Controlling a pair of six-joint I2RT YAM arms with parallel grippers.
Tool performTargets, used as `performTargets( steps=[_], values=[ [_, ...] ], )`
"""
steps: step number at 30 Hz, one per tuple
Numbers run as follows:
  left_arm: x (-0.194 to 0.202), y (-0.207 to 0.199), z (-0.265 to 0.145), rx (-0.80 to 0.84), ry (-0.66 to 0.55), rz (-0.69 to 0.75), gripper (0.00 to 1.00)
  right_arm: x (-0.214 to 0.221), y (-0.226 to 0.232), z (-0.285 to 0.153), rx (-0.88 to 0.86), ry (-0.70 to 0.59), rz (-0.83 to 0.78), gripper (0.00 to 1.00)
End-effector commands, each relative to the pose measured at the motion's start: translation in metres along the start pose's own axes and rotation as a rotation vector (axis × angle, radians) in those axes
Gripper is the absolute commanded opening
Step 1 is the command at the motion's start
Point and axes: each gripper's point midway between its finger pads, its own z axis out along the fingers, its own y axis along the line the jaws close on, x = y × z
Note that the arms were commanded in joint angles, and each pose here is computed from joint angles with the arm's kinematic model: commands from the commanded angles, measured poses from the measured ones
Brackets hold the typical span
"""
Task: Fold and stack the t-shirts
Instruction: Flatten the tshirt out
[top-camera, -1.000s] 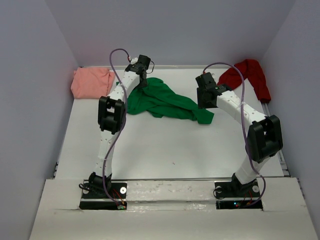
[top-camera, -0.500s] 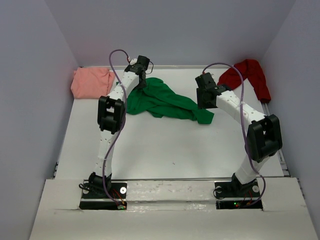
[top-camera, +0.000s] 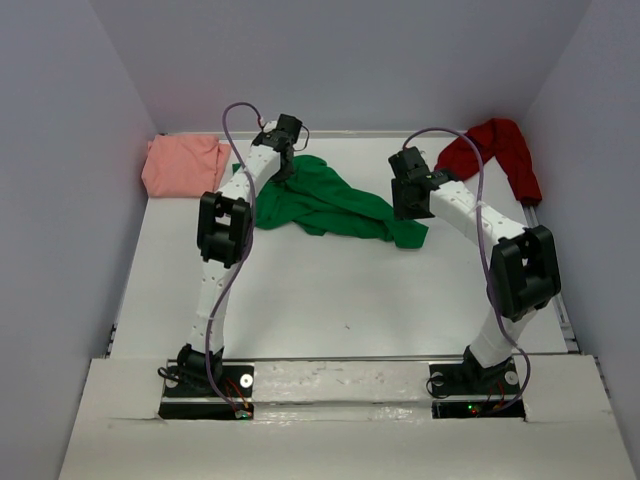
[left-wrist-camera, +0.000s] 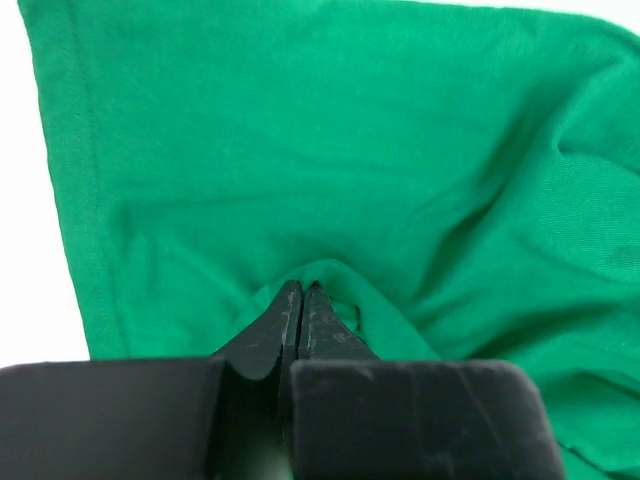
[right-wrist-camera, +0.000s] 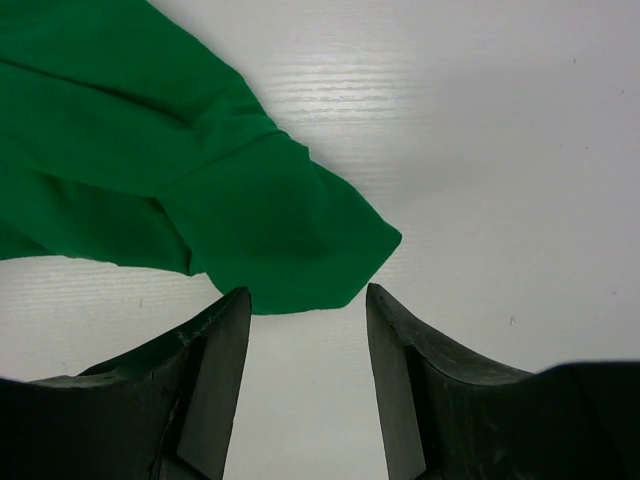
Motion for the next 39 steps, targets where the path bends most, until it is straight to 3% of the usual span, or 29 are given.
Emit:
performTargets(
  steps=[1,10,19,23,31,39],
  values=[
    [0.005,-0.001,-0.005,0.003,0.012,0.016,0.00,-0.013,0.006,-0.004,-0.015,-0.035,0.020,0.55],
    [-0.008,-0.004,-0.060,0.029,-0.035,0.007,0.00,0.002,0.005,0.004,-0.003,-0.013,0.034,0.55],
    [-0.050,0.022,-0.179,0.079,-0.207,-0.031,0.00,0.009,-0.005,-0.004,0.019,-0.023,0.038,0.59],
    [-0.060,0.036,-0.213,0.094,-0.252,-0.029,0.00,0.015,-0.005,-0.004,0.012,-0.012,0.052,0.61],
    [-0.060,0.049,-0.236,0.104,-0.280,-0.013,0.00,0.021,-0.013,-0.002,0.057,-0.011,0.069,0.62],
    [-0.056,0.050,-0.231,0.098,-0.272,0.013,0.00,0.043,-0.010,0.005,0.050,0.040,0.086,0.61]
  ],
)
